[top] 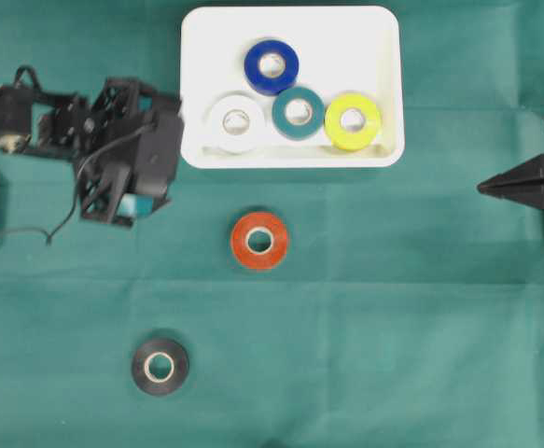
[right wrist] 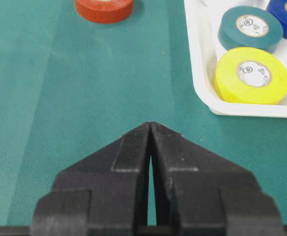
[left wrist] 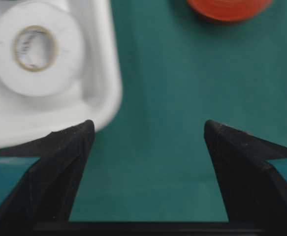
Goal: Put the tape into the white case with the left arm.
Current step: 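Open the left gripper and pull it back out of the tray, then move the open left gripper down over the black tape roll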
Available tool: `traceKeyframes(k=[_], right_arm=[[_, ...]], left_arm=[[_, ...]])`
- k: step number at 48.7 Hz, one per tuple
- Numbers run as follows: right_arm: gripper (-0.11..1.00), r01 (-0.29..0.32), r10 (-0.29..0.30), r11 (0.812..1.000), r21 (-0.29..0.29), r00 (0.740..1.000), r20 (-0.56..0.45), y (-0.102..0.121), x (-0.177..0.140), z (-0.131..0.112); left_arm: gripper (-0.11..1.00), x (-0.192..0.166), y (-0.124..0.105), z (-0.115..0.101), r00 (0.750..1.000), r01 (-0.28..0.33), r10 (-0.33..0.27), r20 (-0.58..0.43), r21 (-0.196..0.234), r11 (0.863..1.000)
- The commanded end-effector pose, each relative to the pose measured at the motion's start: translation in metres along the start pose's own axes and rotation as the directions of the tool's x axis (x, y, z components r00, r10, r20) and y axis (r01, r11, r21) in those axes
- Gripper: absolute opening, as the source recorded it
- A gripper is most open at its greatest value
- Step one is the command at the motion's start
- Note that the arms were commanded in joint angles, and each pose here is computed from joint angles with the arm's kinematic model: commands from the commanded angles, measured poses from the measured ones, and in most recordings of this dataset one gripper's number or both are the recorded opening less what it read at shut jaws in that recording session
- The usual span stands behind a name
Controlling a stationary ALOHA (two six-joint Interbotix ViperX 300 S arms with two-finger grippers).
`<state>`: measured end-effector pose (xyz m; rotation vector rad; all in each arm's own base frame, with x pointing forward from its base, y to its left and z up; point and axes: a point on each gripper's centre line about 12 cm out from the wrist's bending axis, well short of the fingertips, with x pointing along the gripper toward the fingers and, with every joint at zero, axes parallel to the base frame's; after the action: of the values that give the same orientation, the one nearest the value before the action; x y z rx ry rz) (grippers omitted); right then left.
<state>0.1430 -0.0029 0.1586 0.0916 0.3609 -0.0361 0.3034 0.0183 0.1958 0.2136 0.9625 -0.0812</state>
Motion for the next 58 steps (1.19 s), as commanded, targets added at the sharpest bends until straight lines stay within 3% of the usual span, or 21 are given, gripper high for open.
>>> traceKeyframes(k=[1, 18, 34, 47, 58], right_arm=[[-0.09, 0.0, 0.0, 1.0, 0.001, 1.0, 0.017, 0.0, 0.0, 0.007], [-0.09, 0.0, 0.0, 1.0, 0.001, 1.0, 0.017, 0.0, 0.0, 0.007], [-0.09, 0.0, 0.0, 1.0, 0.001, 1.0, 0.018, 0.0, 0.0, 0.007], [-0.09, 0.0, 0.0, 1.0, 0.001, 1.0, 0.017, 0.0, 0.0, 0.007], [-0.09, 0.0, 0.0, 1.0, 0.001, 1.0, 0.018, 0.0, 0.0, 0.007]], left_arm=[[0.9, -0.013, -0.01, 0.004, 0.999, 0.009, -0.011, 0.047, 0.025, 1.0], [0.89, -0.035, -0.056, -0.016, 0.991, 0.085, -0.099, 0.094, 0.141, 0.986], [0.89, -0.044, -0.071, -0.035, 0.986, 0.112, -0.132, 0.101, 0.181, 0.977], [0.88, -0.038, -0.077, -0.032, 0.982, 0.12, -0.146, 0.118, 0.199, 0.973], [0.88, -0.024, -0.101, -0.021, 0.972, 0.158, -0.197, 0.128, 0.265, 0.951]])
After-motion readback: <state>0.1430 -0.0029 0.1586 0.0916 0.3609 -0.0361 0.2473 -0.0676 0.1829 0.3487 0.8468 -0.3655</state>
